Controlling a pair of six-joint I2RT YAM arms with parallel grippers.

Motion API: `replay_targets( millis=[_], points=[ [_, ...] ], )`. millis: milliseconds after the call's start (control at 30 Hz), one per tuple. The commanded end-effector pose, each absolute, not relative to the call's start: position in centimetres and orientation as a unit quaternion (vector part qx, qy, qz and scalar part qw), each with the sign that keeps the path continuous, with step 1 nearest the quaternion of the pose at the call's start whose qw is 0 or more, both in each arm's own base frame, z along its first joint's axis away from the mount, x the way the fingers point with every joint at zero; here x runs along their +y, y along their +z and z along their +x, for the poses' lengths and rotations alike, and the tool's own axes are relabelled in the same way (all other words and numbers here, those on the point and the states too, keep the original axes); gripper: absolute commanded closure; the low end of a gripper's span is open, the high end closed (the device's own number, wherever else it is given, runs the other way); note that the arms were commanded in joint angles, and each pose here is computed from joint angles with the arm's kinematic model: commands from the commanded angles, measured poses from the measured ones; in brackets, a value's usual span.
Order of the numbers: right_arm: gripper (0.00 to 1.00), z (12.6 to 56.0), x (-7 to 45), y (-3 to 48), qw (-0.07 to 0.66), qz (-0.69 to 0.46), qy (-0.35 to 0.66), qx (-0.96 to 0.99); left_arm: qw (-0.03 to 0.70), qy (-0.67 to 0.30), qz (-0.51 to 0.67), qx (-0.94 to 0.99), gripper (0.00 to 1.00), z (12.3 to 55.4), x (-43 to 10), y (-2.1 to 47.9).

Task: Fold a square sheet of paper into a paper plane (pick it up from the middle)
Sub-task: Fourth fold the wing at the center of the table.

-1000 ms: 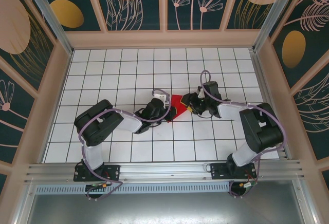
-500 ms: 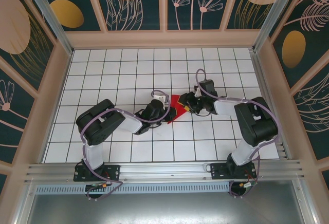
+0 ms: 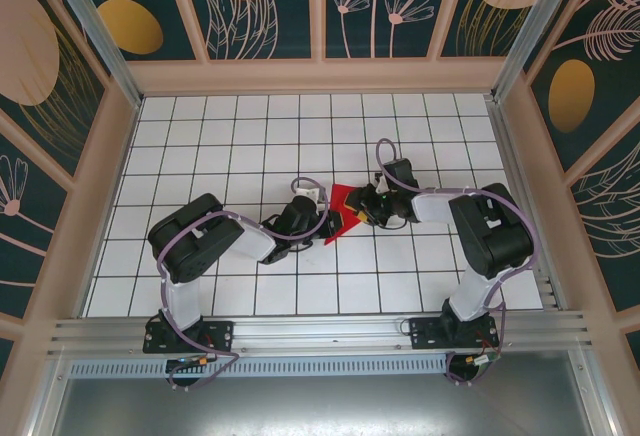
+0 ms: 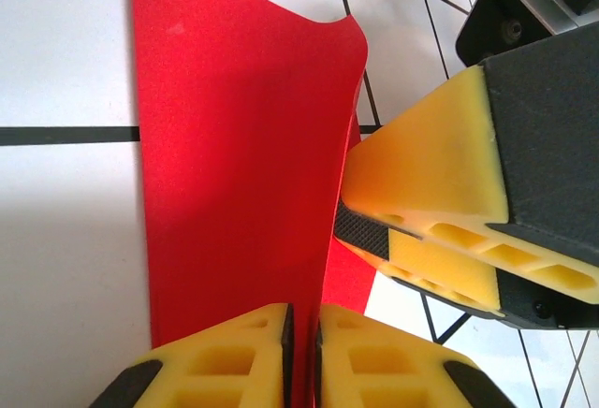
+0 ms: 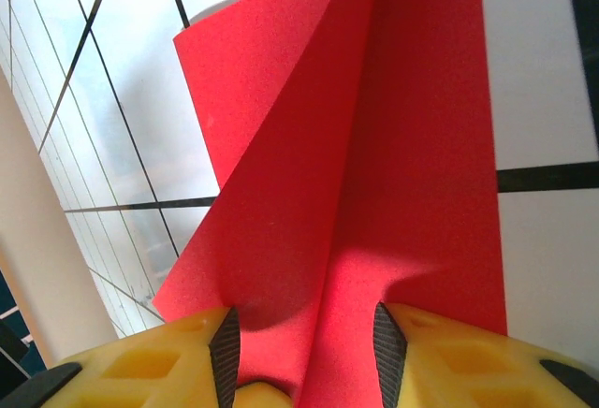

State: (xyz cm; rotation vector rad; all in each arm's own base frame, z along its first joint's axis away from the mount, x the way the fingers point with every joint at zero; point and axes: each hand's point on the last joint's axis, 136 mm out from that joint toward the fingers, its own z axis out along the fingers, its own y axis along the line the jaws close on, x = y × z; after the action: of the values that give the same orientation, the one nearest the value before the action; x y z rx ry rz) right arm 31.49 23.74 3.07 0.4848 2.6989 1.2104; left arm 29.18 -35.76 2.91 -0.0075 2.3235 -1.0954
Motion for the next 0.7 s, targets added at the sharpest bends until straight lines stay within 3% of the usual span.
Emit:
replay_targets(
  millis=[0,433,667],
  points=[
    [0.55,31.3,23.8,1.5,0.062,0.158,0.377,0.911,0.272,-0.421,-0.015,0.865,0.83,28.9,-35.8,3.0],
    [0.51,30.1,23.1,-0.9,0.04,0.165,0.328,0.929,0.265,-0.449,-0.014,0.853,0.76,29.2,-36.2,3.9],
    [0.51,29.7,22.3,-1.8,0.035,0.173,0.295,0.939,0.279,-0.437,-0.032,0.854,0.59,29.4,-33.9,5.5]
  ],
)
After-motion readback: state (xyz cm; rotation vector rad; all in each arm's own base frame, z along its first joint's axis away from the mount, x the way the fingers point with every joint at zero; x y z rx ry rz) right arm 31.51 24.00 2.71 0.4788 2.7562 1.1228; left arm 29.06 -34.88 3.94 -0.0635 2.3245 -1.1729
